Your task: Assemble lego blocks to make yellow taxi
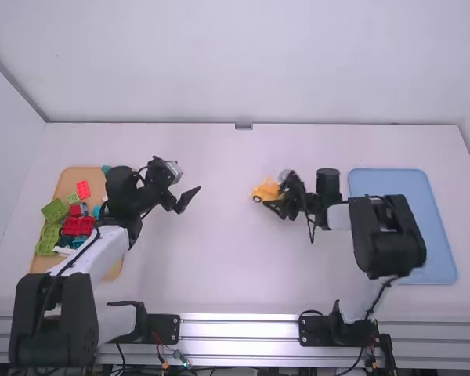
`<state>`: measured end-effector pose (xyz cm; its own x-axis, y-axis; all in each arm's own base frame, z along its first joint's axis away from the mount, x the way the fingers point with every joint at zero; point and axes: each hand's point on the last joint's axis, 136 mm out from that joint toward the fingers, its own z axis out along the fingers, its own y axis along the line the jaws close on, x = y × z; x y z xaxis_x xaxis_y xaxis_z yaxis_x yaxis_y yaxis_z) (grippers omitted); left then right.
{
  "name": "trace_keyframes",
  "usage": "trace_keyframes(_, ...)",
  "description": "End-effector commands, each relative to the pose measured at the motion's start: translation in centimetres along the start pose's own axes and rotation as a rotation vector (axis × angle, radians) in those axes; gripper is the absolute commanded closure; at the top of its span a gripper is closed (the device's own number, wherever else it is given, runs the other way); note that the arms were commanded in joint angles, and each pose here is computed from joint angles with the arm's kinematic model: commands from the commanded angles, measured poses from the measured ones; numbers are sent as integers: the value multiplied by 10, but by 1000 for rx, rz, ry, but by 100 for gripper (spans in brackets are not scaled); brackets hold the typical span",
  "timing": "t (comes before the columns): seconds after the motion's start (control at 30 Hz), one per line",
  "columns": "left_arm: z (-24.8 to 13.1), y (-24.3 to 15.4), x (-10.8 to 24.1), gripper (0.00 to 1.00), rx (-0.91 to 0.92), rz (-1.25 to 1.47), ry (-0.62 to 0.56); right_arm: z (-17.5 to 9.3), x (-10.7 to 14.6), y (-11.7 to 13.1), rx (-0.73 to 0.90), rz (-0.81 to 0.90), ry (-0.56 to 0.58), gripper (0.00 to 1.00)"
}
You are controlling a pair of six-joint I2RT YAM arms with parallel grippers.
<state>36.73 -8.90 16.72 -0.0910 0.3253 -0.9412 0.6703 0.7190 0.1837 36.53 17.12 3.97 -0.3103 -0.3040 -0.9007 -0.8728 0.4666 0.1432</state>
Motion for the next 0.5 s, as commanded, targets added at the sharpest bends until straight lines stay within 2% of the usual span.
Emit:
trace_keyframes(0.0, 0, 11, 12, 1, -46, -145, 22, -49, -25, -58, 275, 77, -5, 58)
trace_keyframes(0.03, 0, 21, 16, 1, -102, -179, 35, -77, -23, -78, 393, 109, 18, 58)
trace_keyframes(0.07, 0, 24, 17, 1, -116, -185, 37, -84, -21, -83, 423, 118, 25, 58)
trace_keyframes(0.17, 3, 41, 27, 1, -220, -201, 69, -171, 7, -126, 754, 260, 122, 60)
trace_keyframes(0.27, 5, 44, 30, 1, -231, -199, 68, -218, 30, -140, 923, 389, 158, 60)
trace_keyframes(0.3, 6, 45, 30, 1, -230, -196, 64, -246, 49, -145, 1007, 460, 187, 60)
trace_keyframes(0.33, 6, 45, 30, 1, -230, -196, 62, -248, 51, -145, 1012, 467, 190, 60)
trace_keyframes(0.47, 9, 48, 29, 1, -237, -184, 47, -281, 89, -144, 1074, 599, 224, 60)
